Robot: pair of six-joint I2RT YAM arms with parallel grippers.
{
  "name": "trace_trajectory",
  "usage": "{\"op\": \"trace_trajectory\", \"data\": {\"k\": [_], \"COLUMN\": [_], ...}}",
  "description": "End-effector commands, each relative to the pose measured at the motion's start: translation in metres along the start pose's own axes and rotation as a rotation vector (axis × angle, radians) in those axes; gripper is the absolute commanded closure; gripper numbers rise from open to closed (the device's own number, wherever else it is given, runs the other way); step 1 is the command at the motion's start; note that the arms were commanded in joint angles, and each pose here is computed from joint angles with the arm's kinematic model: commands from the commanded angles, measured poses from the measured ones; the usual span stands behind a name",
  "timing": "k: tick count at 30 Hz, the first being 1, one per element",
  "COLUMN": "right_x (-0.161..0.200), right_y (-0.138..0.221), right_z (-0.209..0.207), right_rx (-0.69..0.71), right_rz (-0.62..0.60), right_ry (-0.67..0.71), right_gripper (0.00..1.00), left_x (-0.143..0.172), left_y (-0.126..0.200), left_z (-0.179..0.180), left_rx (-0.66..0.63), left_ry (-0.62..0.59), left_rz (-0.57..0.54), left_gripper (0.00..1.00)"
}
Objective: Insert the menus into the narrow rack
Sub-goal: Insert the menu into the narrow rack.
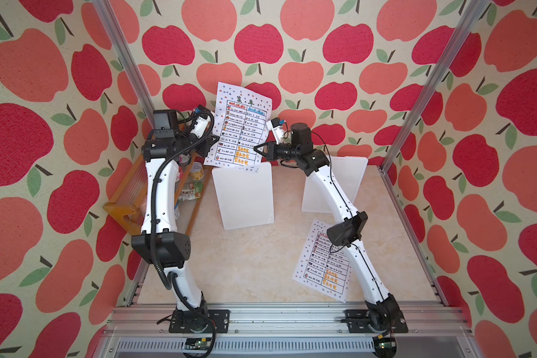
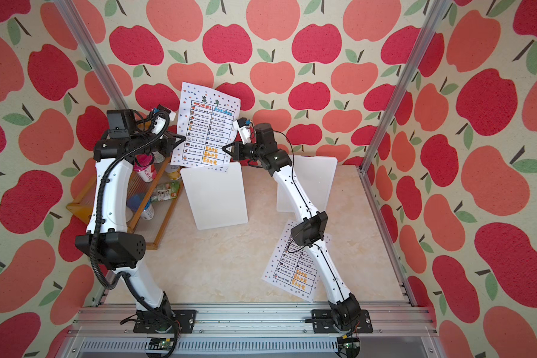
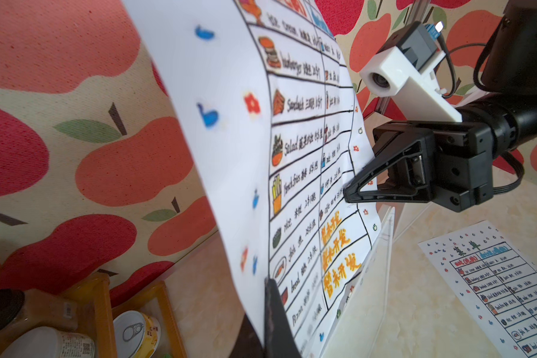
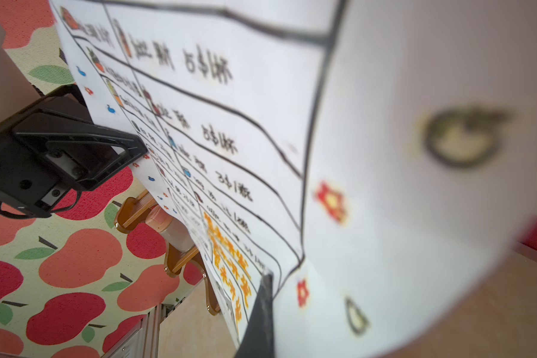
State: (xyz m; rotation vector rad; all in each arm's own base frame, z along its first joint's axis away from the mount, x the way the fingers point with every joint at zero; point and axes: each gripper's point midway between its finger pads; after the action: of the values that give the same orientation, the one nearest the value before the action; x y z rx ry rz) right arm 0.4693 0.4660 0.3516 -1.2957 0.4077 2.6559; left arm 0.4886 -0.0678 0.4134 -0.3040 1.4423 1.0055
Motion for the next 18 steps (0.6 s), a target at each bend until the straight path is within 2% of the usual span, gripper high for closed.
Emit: {"op": "trace_trajectory", "data": {"k": [1, 18], "right_x": [-0.012, -0.018], "right_y": [0.022, 0.043], "right_z": [0.009, 0.0], "right_rx": [0.019, 0.065], "right_rz": [0.003, 0.018], "right_ry": [0.064, 0.141], "right_gripper": [1.0, 1.0], "left_x": [-0.008, 0.008], "left_y": [0.013, 0.005], "left_z": [-0.007, -0.015], "left_rx": [-0.013, 0.011], "left_ry": [-0.03, -0.027], "left_rz": [-0.011, 0.007], "left_gripper": [1.0, 0.98]}}
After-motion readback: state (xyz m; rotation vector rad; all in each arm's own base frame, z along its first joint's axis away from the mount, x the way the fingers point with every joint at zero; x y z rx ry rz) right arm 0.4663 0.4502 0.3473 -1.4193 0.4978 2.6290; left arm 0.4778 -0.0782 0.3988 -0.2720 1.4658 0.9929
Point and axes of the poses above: each gripper's point midway between its finger pads, its own y axis back along the fingers, its own z axis along the line the jaws close on, x = y × z, and after that the axes turned 6 degrees about -y, right-handed
